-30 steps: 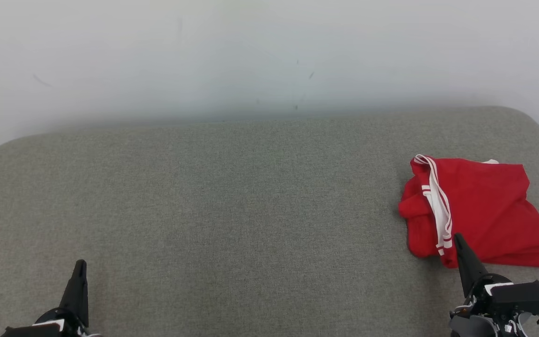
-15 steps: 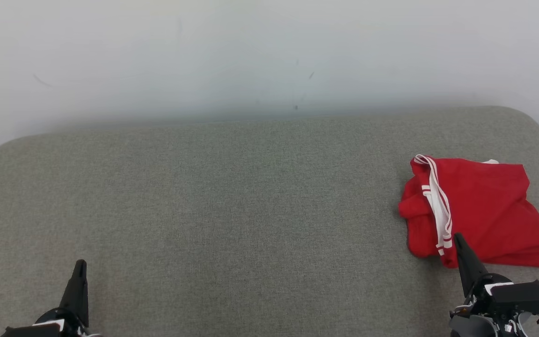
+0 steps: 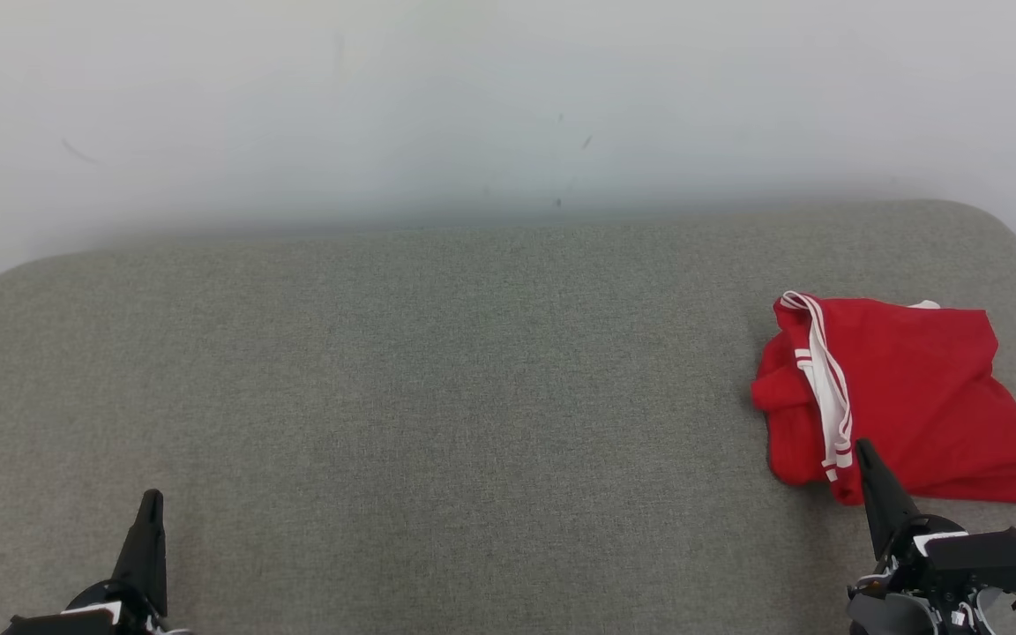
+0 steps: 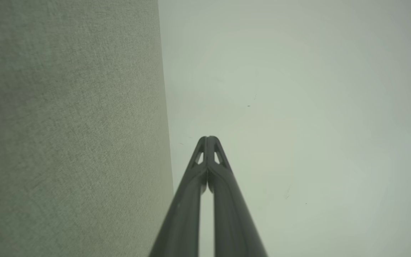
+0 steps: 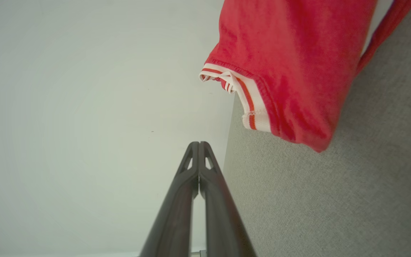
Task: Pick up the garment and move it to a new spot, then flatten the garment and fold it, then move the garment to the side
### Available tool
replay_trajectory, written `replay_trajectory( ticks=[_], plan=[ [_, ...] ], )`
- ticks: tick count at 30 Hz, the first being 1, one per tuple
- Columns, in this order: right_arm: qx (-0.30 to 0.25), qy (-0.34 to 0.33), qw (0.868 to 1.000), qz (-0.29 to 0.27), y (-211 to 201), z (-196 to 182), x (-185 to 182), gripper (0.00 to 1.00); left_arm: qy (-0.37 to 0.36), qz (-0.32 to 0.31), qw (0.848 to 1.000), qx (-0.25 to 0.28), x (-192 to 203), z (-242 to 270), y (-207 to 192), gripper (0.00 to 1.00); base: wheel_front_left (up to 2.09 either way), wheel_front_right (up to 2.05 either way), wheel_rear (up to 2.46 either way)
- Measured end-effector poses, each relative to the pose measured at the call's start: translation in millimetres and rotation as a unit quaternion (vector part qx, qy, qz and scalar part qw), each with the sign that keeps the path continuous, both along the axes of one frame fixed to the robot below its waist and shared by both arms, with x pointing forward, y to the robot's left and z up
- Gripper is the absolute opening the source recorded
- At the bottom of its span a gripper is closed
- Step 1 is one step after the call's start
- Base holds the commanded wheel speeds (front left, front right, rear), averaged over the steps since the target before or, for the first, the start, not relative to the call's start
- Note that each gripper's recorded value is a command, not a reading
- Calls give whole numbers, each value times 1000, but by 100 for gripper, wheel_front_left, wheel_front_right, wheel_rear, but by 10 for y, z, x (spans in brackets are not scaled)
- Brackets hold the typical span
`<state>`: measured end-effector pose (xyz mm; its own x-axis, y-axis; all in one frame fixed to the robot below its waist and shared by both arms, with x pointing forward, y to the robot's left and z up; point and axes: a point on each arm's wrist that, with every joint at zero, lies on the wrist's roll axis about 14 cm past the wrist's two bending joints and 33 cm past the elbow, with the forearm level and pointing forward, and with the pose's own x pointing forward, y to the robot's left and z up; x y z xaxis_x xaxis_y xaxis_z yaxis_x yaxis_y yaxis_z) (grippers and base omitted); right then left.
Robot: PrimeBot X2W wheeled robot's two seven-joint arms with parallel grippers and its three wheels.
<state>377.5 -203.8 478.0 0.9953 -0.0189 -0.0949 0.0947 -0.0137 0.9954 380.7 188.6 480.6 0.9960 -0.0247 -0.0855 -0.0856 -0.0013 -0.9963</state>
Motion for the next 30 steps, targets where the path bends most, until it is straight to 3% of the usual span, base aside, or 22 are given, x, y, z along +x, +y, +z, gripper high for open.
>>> replay_trajectory(
  ticks=[30],
  plan=[
    [0, -6, 1000, 1, 4, 40, 30, 0, 0, 0, 1000, 0, 0, -1, 0, 0, 0, 0, 0]
  ],
)
